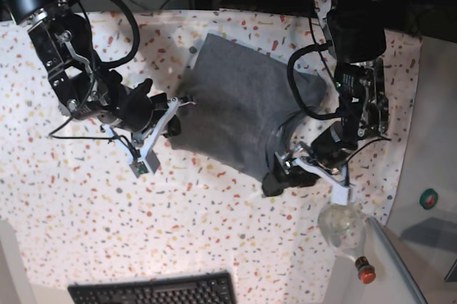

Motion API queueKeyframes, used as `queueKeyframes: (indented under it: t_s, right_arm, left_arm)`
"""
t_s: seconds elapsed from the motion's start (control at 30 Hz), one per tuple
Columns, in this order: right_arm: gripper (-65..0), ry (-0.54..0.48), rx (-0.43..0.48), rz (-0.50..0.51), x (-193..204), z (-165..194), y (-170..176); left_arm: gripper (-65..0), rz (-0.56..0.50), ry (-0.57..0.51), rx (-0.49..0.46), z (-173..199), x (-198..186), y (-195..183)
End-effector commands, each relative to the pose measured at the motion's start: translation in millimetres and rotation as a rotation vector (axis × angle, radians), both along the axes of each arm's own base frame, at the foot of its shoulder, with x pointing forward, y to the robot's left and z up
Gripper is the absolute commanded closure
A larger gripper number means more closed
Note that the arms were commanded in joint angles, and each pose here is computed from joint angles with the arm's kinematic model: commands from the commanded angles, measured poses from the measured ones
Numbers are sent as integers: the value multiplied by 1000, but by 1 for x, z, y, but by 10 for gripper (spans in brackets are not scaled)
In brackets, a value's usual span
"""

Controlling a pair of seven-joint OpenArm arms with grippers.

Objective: Layout the t-shirt on the table in an organized manner, then fold the t-shirt properly
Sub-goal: 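Pull the shirt edges apart with both grippers to flatten it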

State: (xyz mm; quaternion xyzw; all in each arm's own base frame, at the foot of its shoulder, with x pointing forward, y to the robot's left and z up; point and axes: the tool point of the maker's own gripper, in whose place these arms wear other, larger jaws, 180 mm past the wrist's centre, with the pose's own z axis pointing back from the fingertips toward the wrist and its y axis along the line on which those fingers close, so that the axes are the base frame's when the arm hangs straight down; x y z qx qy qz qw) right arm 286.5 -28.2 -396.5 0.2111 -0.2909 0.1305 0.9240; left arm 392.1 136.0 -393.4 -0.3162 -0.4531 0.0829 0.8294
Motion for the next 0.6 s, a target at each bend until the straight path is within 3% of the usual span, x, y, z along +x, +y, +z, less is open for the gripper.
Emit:
queueKeyframes:
  t_s: [0.0,0.17,0.33,0.57]
  right_arm:
    - [0,-48,11,4,10,12,-1]
    - [0,-39,9,2,7,9,-2]
    - [0,-37,8,1,7,8,-2]
    - [0,-2,-6,-14,5,-5,-7]
  left_arm:
    - [-650,33,-66,24,18,1,20]
    - [-650,23,-40,146,7,-68,42]
    - [-650,-3,54,192,-15,-134,43]
    - [-650,5,132,183,-37,-158,48]
